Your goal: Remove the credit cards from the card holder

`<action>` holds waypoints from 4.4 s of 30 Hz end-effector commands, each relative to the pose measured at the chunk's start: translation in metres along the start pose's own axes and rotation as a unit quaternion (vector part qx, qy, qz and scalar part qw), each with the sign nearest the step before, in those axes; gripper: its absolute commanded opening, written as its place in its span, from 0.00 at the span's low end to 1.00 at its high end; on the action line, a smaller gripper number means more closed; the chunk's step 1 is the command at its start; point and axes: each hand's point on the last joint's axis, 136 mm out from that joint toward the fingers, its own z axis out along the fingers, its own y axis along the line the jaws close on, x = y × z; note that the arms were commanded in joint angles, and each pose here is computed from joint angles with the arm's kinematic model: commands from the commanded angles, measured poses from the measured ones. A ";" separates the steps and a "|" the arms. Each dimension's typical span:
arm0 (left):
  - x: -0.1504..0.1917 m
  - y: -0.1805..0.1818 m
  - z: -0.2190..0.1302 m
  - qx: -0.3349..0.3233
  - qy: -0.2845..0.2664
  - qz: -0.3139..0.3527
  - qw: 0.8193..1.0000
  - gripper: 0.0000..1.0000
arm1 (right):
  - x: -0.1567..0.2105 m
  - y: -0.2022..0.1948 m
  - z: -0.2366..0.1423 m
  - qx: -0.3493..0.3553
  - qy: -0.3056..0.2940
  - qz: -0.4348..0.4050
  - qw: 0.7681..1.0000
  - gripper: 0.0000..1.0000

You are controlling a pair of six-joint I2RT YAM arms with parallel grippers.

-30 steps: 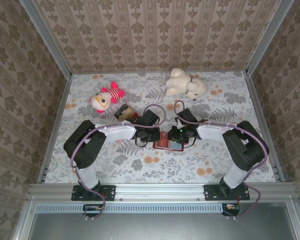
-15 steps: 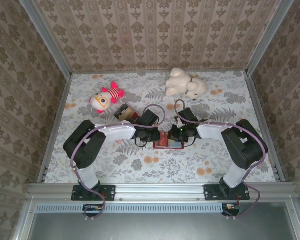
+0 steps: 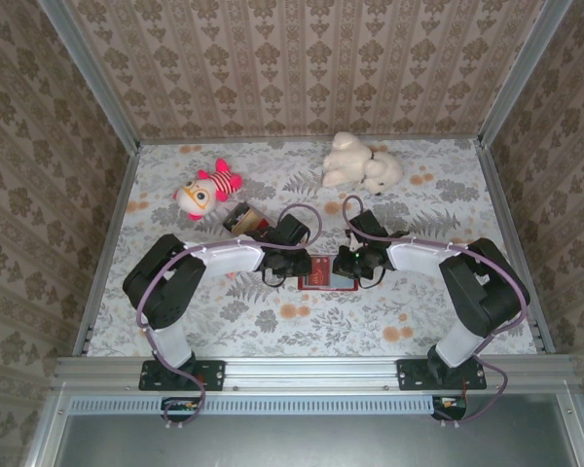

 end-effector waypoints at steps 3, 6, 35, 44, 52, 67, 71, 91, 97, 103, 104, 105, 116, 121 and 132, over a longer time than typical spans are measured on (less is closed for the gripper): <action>0.003 0.004 -0.006 -0.014 0.010 0.012 1.000 0.21 | 0.002 0.018 -0.006 -0.052 0.002 -0.015 0.999 0.15; 0.005 0.005 -0.003 -0.014 0.015 0.011 1.000 0.19 | 0.001 0.028 -0.006 -0.078 0.002 -0.021 0.997 0.18; 0.012 0.011 -0.002 -0.021 0.025 0.006 0.999 0.21 | 0.000 0.024 0.005 -0.074 0.020 -0.023 0.997 0.06; 0.002 0.007 -0.016 -0.022 0.007 0.015 1.000 0.27 | 0.004 0.006 -0.008 -0.024 0.010 -0.028 0.999 0.06; -0.009 -0.008 -0.030 0.003 -0.013 0.031 0.999 0.24 | 0.003 0.022 -0.007 -0.067 0.015 -0.039 0.997 0.10; -0.003 -0.007 -0.013 0.026 0.006 0.008 1.000 0.08 | -0.003 0.038 0.007 -0.106 0.033 -0.045 0.993 0.18; 0.001 0.000 -0.005 0.027 0.017 -0.002 1.000 0.06 | -0.002 0.037 0.010 -0.108 0.037 -0.044 0.993 0.16; 0.018 0.015 0.011 0.012 0.044 -0.016 0.999 0.03 | -0.001 0.033 0.017 -0.101 0.044 -0.041 0.993 0.16; 0.024 0.021 0.014 0.011 0.047 -0.025 0.999 0.03 | -0.002 0.035 0.019 -0.110 0.047 -0.037 0.992 0.12; 0.019 0.020 0.004 0.005 0.035 -0.015 0.999 0.12 | 0.000 0.035 0.015 -0.111 0.044 -0.032 0.992 0.00; 0.017 0.019 0.001 0.006 0.031 -0.014 0.999 0.16 | 0.000 0.034 0.013 -0.106 0.042 -0.032 0.993 0.00; 0.015 0.019 -0.001 0.006 0.027 -0.011 1.000 0.20 | 0.000 0.032 0.011 -0.101 0.040 -0.030 0.994 0.00; -0.001 -0.003 -0.022 0.052 0.000 0.015 0.999 0.33 | 0.004 0.018 -0.005 -0.077 0.026 -0.017 0.997 0.00; -0.009 -0.015 -0.033 0.075 -0.010 0.028 0.997 0.28 | 0.003 0.006 -0.004 -0.051 0.022 -0.013 0.998 0.00; 0.001 -0.028 -0.007 0.094 0.024 0.030 0.995 0.05 | 0.002 0.005 0.003 -0.050 0.029 -0.014 0.998 0.00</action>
